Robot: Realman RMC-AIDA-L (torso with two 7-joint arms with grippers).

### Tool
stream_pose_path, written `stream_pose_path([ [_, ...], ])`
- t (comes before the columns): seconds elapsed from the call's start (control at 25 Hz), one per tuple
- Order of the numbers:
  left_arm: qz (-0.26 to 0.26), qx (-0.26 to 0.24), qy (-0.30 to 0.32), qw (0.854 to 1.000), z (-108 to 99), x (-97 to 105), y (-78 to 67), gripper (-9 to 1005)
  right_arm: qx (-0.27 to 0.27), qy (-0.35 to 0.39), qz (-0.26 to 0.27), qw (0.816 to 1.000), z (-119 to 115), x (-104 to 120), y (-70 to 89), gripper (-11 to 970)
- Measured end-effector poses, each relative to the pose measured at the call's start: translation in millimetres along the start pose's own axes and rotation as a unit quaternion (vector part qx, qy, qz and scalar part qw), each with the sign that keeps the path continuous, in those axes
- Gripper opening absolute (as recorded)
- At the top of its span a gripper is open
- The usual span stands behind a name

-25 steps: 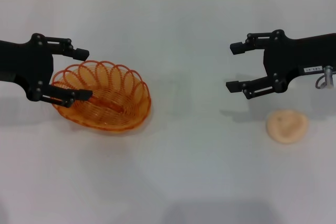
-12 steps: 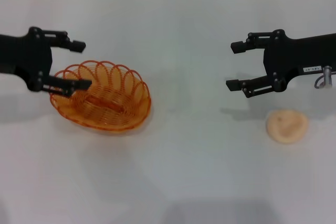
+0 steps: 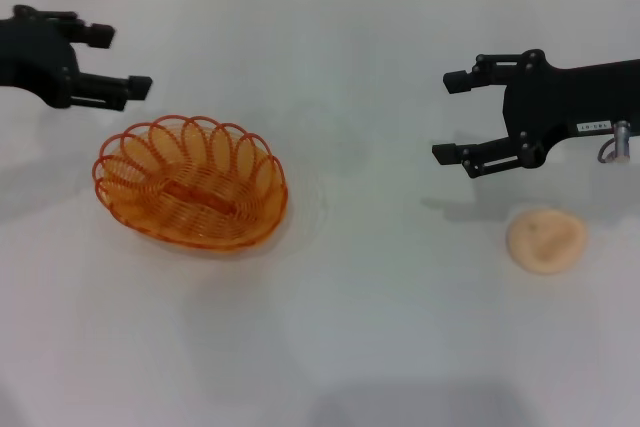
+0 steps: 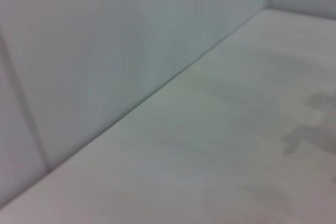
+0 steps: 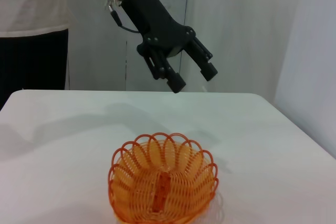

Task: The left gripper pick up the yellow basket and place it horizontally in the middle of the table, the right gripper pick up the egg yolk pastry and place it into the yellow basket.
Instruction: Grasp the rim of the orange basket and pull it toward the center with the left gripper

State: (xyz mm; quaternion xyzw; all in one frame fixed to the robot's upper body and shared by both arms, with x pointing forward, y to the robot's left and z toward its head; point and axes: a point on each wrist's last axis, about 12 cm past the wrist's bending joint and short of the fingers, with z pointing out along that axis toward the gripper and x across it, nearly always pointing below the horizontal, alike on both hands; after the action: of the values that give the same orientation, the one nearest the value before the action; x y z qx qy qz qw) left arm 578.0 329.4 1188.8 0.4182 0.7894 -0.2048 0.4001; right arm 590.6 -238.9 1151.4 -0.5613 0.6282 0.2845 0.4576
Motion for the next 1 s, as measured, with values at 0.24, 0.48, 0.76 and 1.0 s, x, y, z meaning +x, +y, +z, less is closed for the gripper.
stream_pose_path([
  [0.24,-0.137,-0.043,0.027,0.989,-10.4,-12.7,5.7,816,0.001,0.0,0.0,1.0,-0.2,0.3,0.1,842],
  [0.48,-0.234,-0.087,0.082,0.965,-20.7,-18.2,19.8,809,0.001,0.0,-0.004,1.0,-0.8,1.6,0.9,842],
  [0.76,-0.247,-0.084,0.213,0.942,6.0,-14.3,19.5,800,-0.001,0.001,-0.007,1.0,-0.3,0.8,1.1,842],
  [1.0,-0.22,-0.06,0.243,0.943,36.0,-12.2,14.4,791,-0.002,0.001,-0.011,1.0,0.8,1.1,1.4,842],
])
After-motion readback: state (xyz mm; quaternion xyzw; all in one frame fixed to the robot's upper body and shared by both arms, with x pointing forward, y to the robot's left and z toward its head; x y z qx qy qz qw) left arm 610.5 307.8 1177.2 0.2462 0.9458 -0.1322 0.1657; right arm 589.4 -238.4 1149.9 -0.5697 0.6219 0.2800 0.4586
